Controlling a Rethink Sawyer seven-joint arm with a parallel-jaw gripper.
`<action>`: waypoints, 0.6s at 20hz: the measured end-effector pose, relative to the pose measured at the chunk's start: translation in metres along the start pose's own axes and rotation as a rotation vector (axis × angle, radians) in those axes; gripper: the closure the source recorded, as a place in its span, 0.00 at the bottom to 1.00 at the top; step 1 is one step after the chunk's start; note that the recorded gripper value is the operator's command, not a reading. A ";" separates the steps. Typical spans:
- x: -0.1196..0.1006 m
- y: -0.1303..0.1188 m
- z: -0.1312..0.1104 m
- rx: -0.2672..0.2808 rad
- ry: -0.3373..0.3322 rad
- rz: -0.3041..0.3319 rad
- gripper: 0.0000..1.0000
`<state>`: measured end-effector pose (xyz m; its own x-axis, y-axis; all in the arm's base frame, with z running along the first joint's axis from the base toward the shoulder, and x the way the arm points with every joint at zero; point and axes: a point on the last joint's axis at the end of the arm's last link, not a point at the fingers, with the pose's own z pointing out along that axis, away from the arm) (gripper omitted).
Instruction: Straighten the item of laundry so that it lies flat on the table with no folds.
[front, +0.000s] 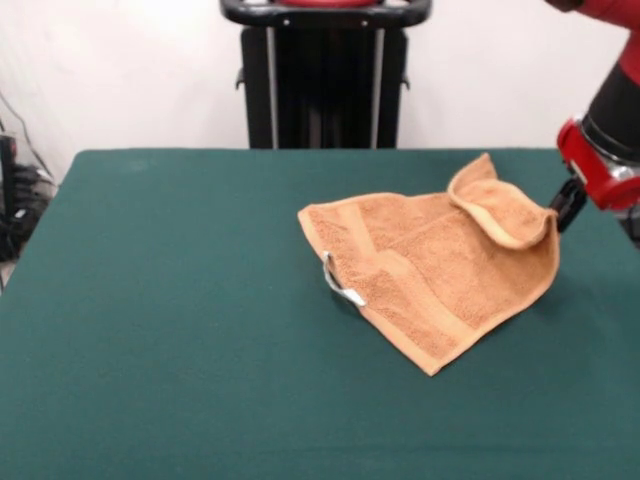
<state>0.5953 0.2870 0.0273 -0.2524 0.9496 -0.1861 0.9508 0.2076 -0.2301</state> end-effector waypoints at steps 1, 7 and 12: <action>0.001 0.000 0.000 0.000 -0.001 0.000 1.00; 0.009 0.003 -0.001 -0.007 0.018 0.060 1.00; 0.017 0.009 0.001 -0.016 0.054 0.165 1.00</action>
<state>0.5995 0.3043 0.0210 -0.0831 0.9822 -0.1683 0.9814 0.0513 -0.1850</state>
